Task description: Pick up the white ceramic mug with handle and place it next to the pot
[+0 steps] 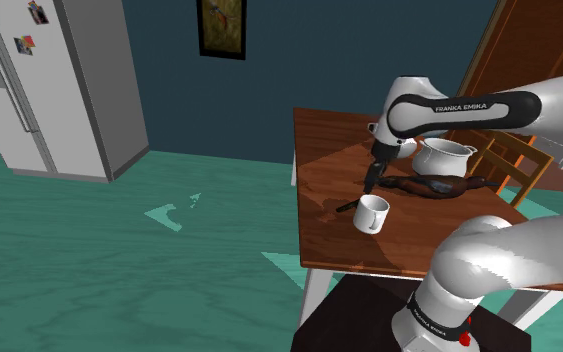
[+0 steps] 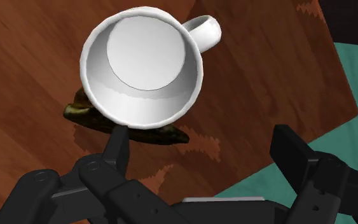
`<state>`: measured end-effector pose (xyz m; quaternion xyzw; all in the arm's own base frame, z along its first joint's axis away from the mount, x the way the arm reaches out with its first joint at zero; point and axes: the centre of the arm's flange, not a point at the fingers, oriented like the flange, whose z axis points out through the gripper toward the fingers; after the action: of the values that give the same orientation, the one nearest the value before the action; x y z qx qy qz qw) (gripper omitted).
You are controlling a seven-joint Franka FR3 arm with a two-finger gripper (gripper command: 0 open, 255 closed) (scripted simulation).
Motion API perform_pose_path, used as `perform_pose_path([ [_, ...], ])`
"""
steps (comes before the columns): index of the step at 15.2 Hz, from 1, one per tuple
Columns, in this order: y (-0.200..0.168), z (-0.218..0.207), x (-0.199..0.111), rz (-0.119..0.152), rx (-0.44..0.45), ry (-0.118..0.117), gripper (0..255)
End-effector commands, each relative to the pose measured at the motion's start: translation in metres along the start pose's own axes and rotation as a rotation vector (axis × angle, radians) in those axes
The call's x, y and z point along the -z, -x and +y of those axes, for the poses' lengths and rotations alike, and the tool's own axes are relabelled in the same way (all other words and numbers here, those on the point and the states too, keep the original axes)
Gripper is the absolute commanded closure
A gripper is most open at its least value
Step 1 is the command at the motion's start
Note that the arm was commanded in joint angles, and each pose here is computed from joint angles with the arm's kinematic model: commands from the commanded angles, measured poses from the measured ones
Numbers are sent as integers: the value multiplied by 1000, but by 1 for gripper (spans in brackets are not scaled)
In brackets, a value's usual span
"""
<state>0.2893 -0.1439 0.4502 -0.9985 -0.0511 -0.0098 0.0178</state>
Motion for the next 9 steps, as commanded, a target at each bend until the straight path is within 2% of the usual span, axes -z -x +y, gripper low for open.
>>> perform_pose_path([
  [1,8,22,-17,1,1,8,0],
  [7,24,82,-60,2,0,28,0],
  [9,24,82,-70,2,0,28,0],
])
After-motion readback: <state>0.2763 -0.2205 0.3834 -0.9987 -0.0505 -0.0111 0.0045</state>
